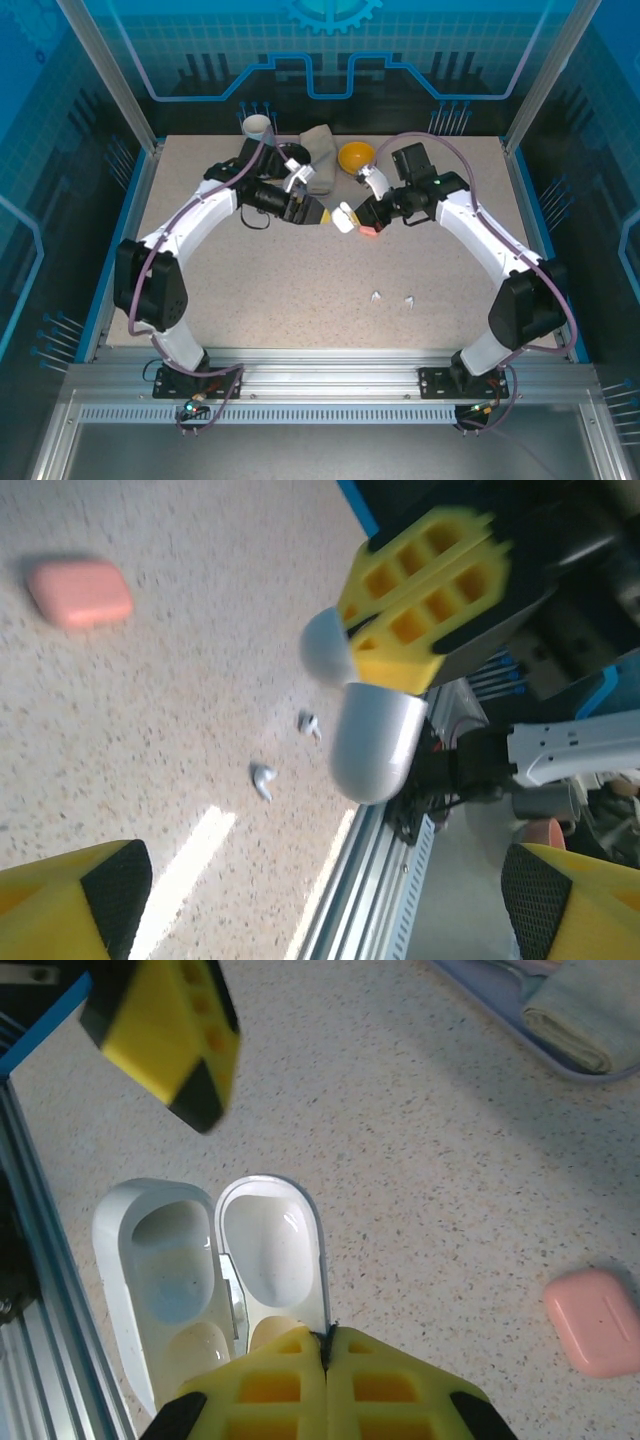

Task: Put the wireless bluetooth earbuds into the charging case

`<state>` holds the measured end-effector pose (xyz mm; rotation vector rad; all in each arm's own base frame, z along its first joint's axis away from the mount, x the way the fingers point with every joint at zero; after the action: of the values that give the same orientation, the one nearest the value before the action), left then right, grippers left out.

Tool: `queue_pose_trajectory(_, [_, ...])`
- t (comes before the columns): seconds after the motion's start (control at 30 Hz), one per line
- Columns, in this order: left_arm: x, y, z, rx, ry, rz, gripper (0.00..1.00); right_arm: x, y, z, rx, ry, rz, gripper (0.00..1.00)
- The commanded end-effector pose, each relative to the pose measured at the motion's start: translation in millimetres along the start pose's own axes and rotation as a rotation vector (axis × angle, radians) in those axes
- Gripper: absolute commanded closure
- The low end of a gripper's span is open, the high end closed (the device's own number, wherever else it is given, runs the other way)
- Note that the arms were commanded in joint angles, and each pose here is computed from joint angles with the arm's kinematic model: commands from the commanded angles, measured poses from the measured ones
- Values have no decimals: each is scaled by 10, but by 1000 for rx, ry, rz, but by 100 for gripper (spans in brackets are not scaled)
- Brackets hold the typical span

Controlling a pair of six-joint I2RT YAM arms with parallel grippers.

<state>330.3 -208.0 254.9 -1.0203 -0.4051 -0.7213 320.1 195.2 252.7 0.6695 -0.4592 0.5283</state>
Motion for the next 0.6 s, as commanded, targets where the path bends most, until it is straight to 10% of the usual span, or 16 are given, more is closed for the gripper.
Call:
queue_pose_trajectory(0.0, [-21, -170, -88, -83, 59, -32, 13, -90, 139, -31, 68, 79, 40, 100])
queue_pose_trajectory(0.57, [-41, -285, -289, -220, 136, -23, 37, -77, 289, -51, 142, 94, 67, 100])
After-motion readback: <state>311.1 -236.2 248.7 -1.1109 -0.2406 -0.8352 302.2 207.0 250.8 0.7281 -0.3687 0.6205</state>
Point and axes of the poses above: each hand's point on the last joint's axis, 136 mm out from that joint toward the fingers, its own z axis back along the fingers, its own y axis along the line the jaws close on, x = y × z, the point moved 6 cm from there along z, back along the fingers, and after that the axes turned 13 degrees about -z, right-handed, at the moved point
